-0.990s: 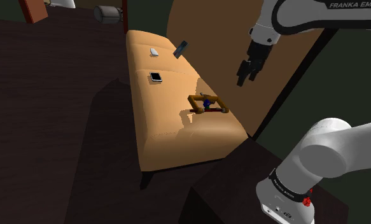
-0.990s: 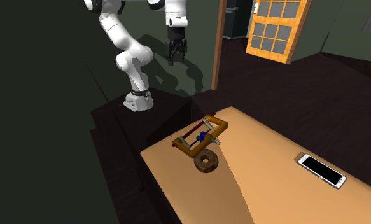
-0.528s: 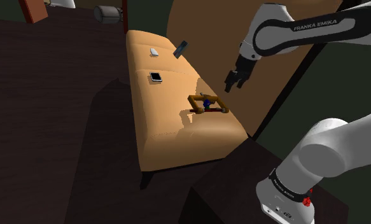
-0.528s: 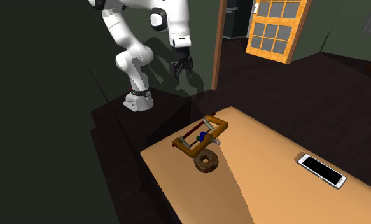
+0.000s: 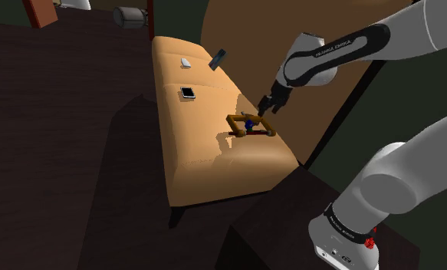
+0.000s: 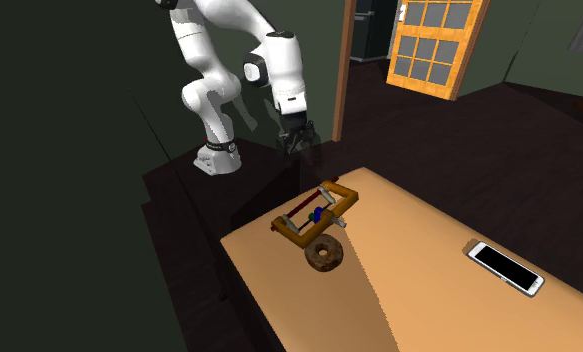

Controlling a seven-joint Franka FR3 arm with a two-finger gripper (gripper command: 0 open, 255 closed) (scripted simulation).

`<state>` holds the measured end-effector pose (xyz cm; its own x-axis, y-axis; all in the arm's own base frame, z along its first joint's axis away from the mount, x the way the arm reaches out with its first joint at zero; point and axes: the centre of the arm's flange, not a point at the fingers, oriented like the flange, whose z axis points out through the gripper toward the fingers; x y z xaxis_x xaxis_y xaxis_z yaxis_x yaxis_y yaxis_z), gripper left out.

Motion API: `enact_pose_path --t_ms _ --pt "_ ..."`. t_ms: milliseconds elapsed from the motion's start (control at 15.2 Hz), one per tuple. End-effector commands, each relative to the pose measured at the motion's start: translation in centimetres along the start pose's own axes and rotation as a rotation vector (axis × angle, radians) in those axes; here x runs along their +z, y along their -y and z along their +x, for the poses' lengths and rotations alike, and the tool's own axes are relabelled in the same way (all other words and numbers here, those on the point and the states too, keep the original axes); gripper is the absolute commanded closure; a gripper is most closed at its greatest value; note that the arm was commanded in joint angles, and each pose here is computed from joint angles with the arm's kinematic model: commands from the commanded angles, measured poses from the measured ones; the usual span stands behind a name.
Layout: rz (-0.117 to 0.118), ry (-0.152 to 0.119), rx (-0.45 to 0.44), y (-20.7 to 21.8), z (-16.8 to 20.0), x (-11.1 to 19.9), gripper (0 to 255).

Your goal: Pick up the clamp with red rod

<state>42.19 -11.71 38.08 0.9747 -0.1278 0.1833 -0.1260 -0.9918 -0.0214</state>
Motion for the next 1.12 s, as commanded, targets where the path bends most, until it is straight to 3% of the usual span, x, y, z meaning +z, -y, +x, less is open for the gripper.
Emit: enact_pose_path --t_ms 0,594,1056 --pt "0.007 -0.026 0.017 -0.9 1.3 1.9 0" --pt "0.049 -0.125 0.087 -4.8 6.8 10.8 0" --pt "0.049 -0.125 0.088 -4.9 6.1 14.4 0"
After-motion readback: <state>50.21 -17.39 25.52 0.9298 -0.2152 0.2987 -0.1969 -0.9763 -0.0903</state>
